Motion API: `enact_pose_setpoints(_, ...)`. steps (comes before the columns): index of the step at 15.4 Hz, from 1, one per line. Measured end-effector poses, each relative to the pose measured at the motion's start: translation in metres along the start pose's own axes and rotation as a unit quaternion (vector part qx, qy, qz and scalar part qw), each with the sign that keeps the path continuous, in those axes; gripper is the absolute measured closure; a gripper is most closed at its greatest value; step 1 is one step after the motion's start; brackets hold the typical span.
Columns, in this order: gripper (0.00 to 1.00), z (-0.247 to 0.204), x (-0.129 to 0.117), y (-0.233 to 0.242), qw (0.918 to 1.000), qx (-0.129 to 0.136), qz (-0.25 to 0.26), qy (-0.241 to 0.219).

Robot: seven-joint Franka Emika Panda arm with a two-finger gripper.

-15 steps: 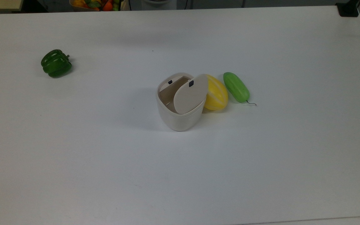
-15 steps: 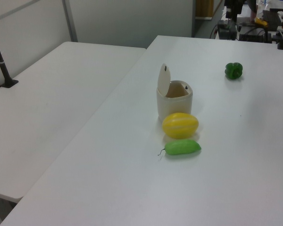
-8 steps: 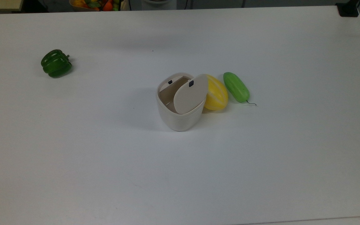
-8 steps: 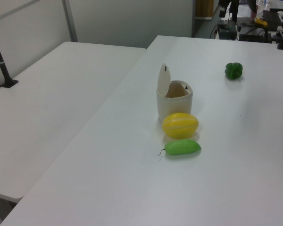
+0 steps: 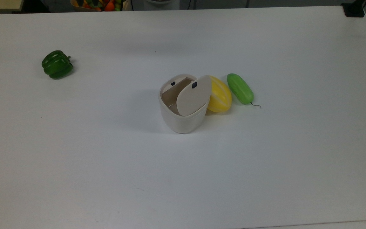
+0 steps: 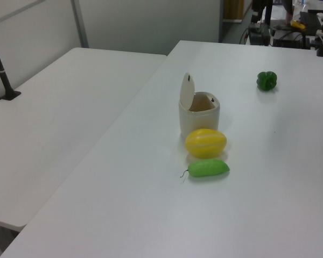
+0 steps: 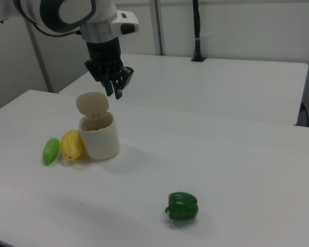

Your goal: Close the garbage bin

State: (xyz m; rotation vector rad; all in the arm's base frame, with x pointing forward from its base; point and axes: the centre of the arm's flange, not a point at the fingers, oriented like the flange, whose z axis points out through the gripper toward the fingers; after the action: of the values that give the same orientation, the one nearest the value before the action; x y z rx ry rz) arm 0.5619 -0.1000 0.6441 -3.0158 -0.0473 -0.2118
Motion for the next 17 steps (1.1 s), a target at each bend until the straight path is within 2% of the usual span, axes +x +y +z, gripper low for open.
enact_pose_setpoints(3,0.93,-0.0014,-0.0004,0.0024,0.999,0.011,-0.042,0.005)
enact_pose_setpoints(4,0.93,-0.0014,-0.0004,0.0021,0.9981,0.013,-0.06,0.005)
enact_pose_setpoints(5,0.99,-0.0014,0.0,0.0007,0.997,0.02,-0.074,0.008)
enact_pose_setpoints(7,1.0,-0.0018,0.001,-0.0032,0.9952,0.04,-0.088,0.016)
enact_pose_setpoints(10,1.0,-0.002,0.0014,-0.0045,0.9924,0.049,-0.111,0.02)
enact_pose_setpoints(14,1.0,-0.0011,0.0015,-0.0012,0.9813,0.066,-0.178,0.032)
enact_pose_setpoints(17,1.0,0.0054,0.0058,-0.0072,0.9728,0.102,-0.203,0.046)
